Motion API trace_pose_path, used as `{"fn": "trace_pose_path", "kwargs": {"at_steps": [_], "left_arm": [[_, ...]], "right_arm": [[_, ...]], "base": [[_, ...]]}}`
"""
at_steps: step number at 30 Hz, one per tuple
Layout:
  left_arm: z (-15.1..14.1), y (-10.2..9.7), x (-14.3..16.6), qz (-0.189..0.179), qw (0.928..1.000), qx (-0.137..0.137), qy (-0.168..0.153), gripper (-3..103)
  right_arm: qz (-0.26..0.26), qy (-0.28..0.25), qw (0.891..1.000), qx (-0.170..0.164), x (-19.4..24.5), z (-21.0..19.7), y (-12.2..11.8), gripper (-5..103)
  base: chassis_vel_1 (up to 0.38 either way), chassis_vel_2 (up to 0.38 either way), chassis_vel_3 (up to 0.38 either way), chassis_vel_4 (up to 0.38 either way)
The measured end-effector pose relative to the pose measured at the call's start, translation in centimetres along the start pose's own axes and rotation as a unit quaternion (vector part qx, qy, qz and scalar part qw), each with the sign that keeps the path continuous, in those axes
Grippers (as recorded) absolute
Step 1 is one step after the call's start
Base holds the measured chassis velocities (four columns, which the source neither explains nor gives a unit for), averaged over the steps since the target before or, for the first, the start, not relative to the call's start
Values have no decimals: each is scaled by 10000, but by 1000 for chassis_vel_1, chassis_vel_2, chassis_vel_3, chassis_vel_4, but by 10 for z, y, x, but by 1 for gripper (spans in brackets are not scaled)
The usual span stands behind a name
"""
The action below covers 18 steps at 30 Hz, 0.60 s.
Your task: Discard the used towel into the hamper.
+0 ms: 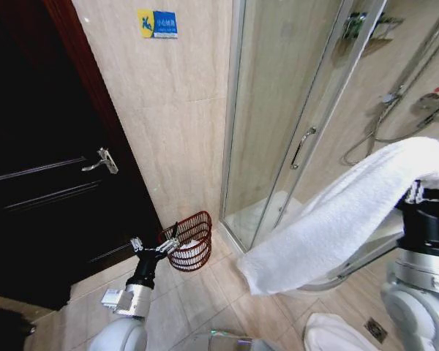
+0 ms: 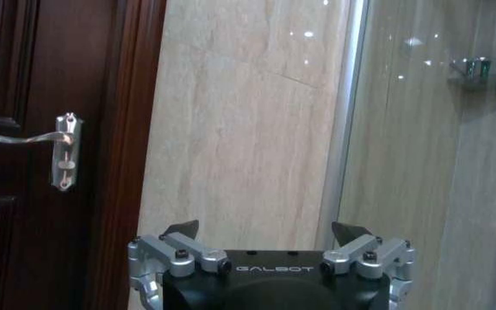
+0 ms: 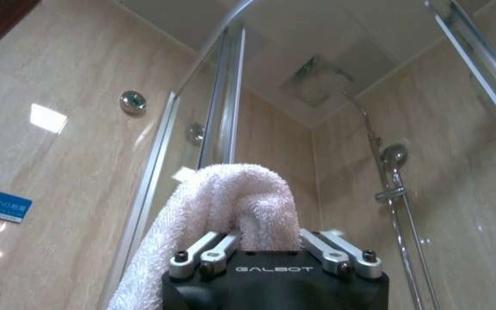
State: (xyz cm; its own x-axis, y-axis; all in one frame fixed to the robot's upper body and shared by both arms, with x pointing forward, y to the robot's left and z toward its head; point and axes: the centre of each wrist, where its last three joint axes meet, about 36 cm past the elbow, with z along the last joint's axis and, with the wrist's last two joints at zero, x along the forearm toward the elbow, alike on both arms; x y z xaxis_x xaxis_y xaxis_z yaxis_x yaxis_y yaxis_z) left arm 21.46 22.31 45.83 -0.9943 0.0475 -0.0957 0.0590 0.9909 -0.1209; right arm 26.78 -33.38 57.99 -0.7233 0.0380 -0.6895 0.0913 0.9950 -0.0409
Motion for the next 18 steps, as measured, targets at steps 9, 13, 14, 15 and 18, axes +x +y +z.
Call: {"fn": "trace_pose_path", "kwargs": {"at_steps": [9, 13, 14, 15, 18], "left_arm": [[0, 0, 0, 0, 10000, 0, 0, 100], [0, 0, 0, 0, 10000, -1, 0, 100], [0, 0, 0, 0, 10000, -1, 0, 100], [0, 0, 0, 1, 10000, -2, 0, 100], [0, 0, 0, 0, 10000, -1, 0, 100]], "right_arm": [[-1, -35, 10000, 72, 3, 0, -1, 14], [0, -81, 9999, 65, 4, 1, -1, 14], [-3, -130, 9999, 36, 4, 1, 0, 14], [-6, -157, 9999, 14, 4, 2, 1, 14], [-37, -203, 9998, 13, 5, 2, 3, 14]], "base": [[58, 60, -62, -63], [71, 74, -67, -67], [47, 62, -54, -46], [0, 0, 0, 0], [0, 0, 0, 0]]}}
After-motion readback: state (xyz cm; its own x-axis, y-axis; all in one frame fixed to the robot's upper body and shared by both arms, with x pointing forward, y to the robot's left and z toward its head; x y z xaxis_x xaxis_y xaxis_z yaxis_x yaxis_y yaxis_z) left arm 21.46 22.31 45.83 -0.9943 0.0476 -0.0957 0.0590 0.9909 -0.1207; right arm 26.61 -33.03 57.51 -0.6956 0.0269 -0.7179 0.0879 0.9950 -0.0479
